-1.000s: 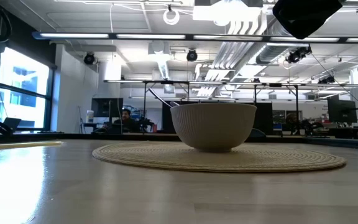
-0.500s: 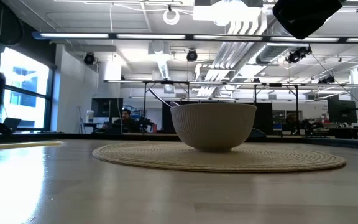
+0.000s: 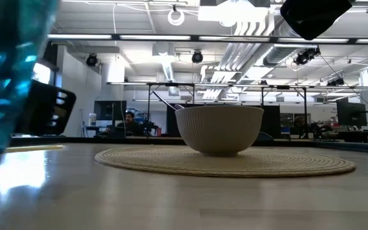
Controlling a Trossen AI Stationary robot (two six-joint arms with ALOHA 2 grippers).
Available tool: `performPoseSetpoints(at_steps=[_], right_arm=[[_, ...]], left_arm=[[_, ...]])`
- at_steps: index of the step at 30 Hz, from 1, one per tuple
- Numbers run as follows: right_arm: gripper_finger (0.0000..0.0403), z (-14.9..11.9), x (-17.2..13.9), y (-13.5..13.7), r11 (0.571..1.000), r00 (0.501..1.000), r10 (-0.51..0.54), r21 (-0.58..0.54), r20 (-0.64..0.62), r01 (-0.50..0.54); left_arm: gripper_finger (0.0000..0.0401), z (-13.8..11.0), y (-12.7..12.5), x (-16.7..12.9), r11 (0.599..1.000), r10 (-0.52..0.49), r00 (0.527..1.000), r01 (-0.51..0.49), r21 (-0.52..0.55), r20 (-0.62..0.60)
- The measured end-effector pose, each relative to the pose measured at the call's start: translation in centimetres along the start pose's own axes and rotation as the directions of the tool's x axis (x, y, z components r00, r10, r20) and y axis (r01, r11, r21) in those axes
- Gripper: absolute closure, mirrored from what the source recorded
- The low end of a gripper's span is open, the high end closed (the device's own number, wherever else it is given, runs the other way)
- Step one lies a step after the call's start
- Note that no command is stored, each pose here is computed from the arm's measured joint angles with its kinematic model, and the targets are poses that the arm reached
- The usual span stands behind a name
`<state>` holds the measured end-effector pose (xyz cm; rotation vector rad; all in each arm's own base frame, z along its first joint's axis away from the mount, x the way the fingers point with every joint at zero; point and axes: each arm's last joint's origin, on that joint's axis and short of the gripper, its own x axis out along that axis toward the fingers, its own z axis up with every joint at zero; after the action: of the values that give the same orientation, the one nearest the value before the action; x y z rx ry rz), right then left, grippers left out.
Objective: Pick & Place Utensil
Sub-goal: Put the green cup to the top right of the white bowl on the table placemat
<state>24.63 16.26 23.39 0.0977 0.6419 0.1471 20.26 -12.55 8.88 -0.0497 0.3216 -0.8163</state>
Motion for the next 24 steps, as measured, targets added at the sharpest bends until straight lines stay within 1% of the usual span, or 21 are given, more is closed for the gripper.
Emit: performPoseSetpoints(at_steps=[4,8,13,17,21,24], right_arm=[[0.0329,0.0,0.0,0.0,1.0,1.0,0.0,0.0,0.0,0.0],[0.0329,0.0,0.0,0.0,1.0,1.0,0.0,0.0,0.0,0.0],[0.0329,0.0,0.0,0.0,1.0,1.0,0.001,0.0,0.001,-0.001],[0.0329,0.0,0.0,0.0,1.0,1.0,0.0,0.0,0.001,0.0],[0.0329,0.0,0.0,0.0,1.0,1.0,0.0,0.0,0.001,0.0],[0.033,0.0,0.0,0.0,1.0,1.0,0.001,0.0,0.001,-0.001]], left_arm=[[0.0065,-0.2,0.7,-0.8,0.997,0.074,0.997,-0.074,-0.002,0.017],[0.0074,-0.6,0.6,-2.0,0.995,0.095,0.995,-0.096,0.001,0.035],[0.0082,-1.5,0.1,-4.0,0.988,0.156,0.987,-0.156,0.001,0.048],[0.0081,-2.1,-0.3,-5.7,0.972,0.232,0.971,-0.233,0.01,0.059],[0.0081,-2.2,0.0,-5.9,0.947,0.321,0.946,-0.322,0.01,0.05],[0.008,-2.2,0.0,-5.9,0.937,0.347,0.936,-0.348,0.009,0.05]])
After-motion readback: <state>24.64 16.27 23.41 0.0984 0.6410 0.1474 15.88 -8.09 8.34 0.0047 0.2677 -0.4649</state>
